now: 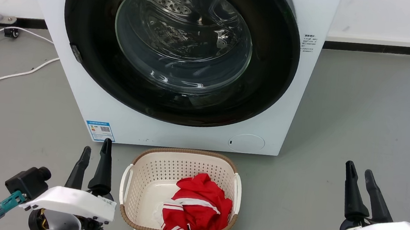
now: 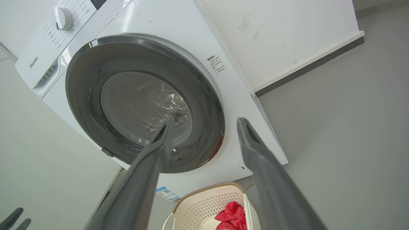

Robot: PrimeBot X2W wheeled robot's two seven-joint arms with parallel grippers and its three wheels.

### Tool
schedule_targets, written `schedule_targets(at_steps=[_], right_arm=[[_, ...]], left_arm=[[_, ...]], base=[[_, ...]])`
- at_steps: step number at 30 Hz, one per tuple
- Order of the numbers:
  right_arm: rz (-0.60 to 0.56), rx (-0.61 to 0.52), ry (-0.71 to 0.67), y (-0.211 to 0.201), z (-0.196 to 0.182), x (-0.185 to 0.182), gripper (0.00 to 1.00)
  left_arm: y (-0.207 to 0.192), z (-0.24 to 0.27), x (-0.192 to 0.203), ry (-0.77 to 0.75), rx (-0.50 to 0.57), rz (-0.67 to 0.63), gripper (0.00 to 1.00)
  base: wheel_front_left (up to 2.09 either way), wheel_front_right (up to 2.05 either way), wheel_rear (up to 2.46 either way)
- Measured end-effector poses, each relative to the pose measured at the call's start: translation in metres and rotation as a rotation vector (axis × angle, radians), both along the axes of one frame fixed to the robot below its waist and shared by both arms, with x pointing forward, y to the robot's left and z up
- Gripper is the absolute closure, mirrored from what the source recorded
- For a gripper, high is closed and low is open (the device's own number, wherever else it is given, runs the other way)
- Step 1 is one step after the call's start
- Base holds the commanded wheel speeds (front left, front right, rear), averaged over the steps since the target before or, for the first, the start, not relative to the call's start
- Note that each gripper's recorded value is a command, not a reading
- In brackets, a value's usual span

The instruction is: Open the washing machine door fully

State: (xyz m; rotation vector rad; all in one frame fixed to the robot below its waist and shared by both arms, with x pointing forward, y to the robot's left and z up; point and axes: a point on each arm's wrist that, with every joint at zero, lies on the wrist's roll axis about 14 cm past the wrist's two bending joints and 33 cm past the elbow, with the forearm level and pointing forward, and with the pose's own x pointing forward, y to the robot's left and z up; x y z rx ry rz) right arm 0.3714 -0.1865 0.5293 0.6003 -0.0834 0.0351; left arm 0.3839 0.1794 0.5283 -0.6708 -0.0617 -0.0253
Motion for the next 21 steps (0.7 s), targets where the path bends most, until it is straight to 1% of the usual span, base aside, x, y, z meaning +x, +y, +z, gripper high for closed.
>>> schedule_targets(at_steps=[13,21], right_arm=[[0.019,-0.172,-0.025,0.008,0.007,-0.001,0.00],[0.029,-0.261,-0.028,0.012,0.008,-0.002,0.00]], left_arm=[[-0.003,0.009,-0.001,-0.037,0.189,0.010,0.00],[-0.004,0.015,-0.002,-0.065,0.281,0.023,0.00]], base=[[0.00,0.00,0.00],[0.00,0.00,0.00]])
